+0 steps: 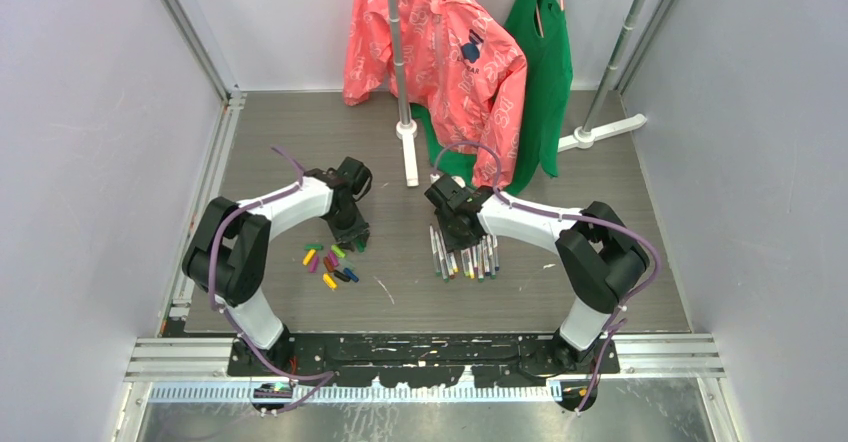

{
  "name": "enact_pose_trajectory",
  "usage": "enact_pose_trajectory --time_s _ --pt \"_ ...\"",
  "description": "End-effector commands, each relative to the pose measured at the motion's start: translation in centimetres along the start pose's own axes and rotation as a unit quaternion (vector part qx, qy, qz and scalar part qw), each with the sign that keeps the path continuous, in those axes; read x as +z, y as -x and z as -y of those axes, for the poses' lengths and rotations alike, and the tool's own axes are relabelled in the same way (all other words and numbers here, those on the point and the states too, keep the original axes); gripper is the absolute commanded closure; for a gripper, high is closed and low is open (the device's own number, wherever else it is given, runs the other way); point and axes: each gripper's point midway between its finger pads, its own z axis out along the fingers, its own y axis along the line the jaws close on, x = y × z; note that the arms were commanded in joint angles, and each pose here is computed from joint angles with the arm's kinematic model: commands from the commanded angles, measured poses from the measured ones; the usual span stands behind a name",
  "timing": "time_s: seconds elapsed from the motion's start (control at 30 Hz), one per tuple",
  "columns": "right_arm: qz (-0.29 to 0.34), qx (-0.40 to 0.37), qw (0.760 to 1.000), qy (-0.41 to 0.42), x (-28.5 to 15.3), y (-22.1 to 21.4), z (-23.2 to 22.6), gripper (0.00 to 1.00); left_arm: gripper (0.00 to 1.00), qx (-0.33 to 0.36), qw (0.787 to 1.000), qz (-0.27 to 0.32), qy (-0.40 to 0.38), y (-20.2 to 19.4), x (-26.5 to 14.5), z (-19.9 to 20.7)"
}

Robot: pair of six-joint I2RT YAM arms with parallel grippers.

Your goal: Open the pen caps

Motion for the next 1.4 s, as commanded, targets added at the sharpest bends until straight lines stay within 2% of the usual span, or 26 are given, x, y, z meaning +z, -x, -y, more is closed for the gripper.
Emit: enact_pose_trajectory --time_s 0.0,0.33,0.57,0.77,1.0,1.27,1.37 --pt "0.040 0.011 0.999 0.004 -1.9 2.6 -0.3 0.65 0.67 -0.006 1.000 0.027 -0.007 1.1 -2.2 0.6" --pt "0.091 0.015 0.996 0.011 -6.3 5.4 -0.2 0.56 0.62 -0.012 0.996 0.078 -0.037 2.4 -7.4 0.4" --pt "0.172 0.026 0.985 0.002 -11.1 8.3 1.2 0.49 0.61 -0.015 0.976 0.196 -0.096 5.5 -14.2 -0.1" --pt "0.234 0.043 0.970 -0.054 -14.7 9.7 4.3 0.39 0.58 -0.013 0.955 0.278 -0.104 7.8 -19.0 -1.3" --pt "0.291 0.083 0.944 -0.130 -18.2 9.6 8.5 0.30 0.49 -0.025 0.935 0.340 -0.093 9.1 -20.9 -3.2" --pt "0.348 0.136 0.902 -0.215 -21.0 8.2 13.1 0.14 0.48 0.009 0.925 0.376 -0.059 9.8 -20.2 -4.8" --pt "0.360 0.147 0.887 -0.248 -21.6 7.3 14.7 0.06 0.48 0.017 0.913 0.402 -0.062 10.3 -20.3 -5.1"
